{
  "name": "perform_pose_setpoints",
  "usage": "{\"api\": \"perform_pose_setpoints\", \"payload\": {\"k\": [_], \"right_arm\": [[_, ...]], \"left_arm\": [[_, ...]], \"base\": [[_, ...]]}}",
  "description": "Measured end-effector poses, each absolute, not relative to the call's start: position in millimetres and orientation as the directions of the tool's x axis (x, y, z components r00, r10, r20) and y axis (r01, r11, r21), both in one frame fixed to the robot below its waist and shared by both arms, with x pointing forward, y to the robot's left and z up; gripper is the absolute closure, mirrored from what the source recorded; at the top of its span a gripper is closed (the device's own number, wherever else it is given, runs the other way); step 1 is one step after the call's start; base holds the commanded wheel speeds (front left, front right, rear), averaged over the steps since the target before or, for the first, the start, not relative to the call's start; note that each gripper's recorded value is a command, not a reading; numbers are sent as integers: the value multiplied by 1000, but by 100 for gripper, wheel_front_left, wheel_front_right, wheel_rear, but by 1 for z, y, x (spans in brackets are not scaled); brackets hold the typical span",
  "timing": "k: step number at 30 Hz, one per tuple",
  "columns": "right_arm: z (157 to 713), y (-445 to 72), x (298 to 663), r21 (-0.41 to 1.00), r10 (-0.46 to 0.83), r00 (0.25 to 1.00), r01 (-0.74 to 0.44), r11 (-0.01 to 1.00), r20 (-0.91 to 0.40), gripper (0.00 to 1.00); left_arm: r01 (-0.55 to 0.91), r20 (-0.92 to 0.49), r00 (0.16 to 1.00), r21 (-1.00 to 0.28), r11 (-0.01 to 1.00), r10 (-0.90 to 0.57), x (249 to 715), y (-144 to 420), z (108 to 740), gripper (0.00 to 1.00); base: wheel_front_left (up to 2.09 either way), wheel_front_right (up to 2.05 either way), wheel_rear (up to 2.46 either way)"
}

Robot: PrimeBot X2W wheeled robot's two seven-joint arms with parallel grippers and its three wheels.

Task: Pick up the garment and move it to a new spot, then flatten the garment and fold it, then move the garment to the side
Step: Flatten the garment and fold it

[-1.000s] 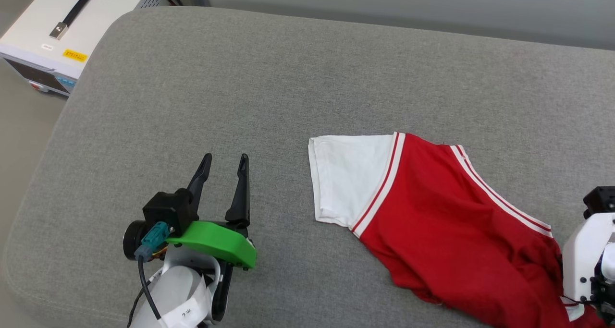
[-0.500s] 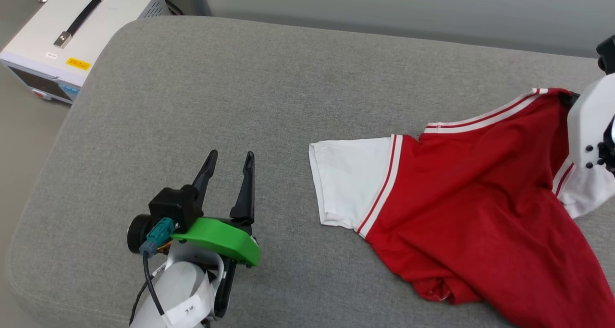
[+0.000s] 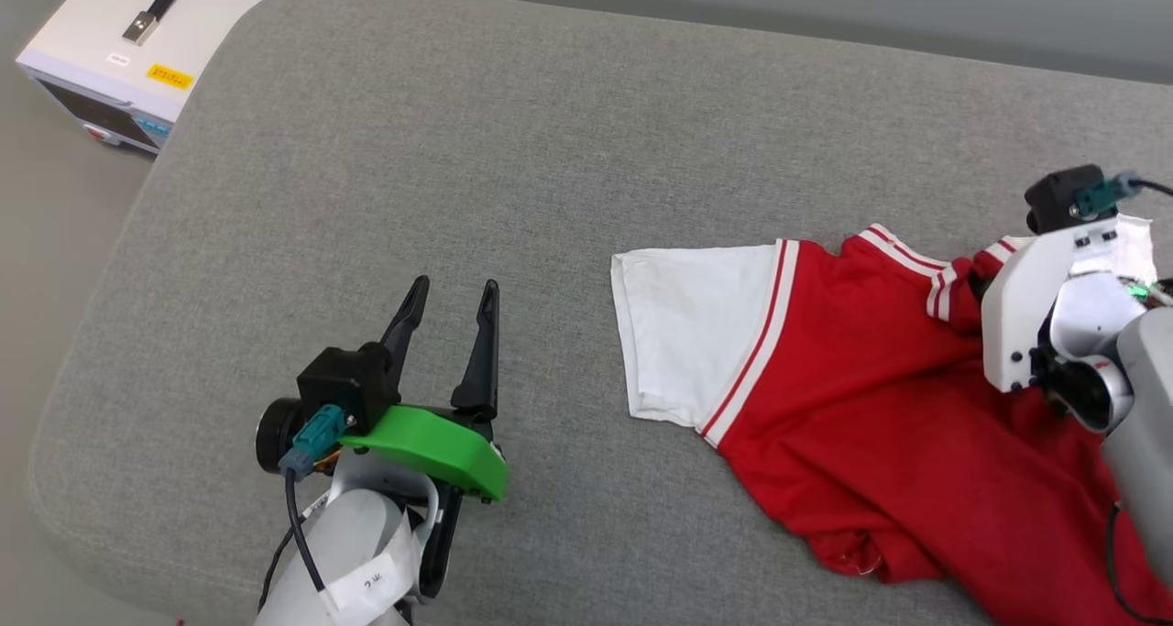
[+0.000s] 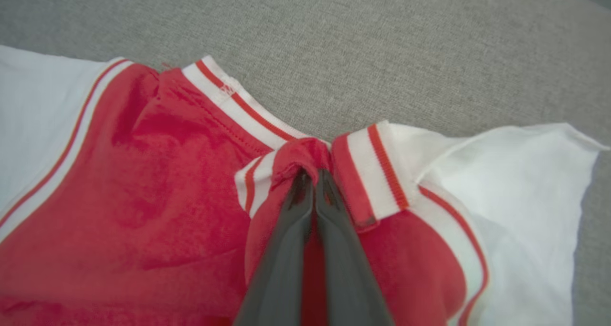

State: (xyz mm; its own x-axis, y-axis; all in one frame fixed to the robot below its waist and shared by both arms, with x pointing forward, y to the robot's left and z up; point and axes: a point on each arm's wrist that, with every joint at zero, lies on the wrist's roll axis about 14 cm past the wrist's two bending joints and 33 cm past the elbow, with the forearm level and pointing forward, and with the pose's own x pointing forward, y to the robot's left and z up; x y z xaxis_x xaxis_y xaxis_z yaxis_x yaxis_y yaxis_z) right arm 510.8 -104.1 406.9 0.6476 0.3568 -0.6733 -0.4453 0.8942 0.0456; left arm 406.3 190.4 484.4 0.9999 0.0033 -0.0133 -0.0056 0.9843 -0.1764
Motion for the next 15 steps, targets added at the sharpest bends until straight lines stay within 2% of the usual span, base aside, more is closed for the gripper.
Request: {"api": "perform_pose_setpoints", "payload": {"k": [1,4,7,11,15], "right_arm": [[405,-104,509,61,361,654,-435,898,-665,0],[408,-104,507,81,378,694,-421,904,-613,0],[427,-105,513,84,389,770,-406,910,-506,0],[466,-114,518,77,375,880,-369,926,-293,0],[497,-121,509,59,352,928,-348,936,-123,0]], "left_arm": [[-1,-13,1000,-177,984,-1,406,189,484,0],[6,-11,1000,-176,984,-8,406,187,485,0],[14,-4,1000,-174,985,-15,406,185,488,0],[28,16,1000,-173,984,-26,403,182,496,0],[39,27,999,-168,985,-35,398,180,500,0]], "base": [[0,0,0],[0,0,0],[0,0,0],[0,0,0],[0,0,0]]}}
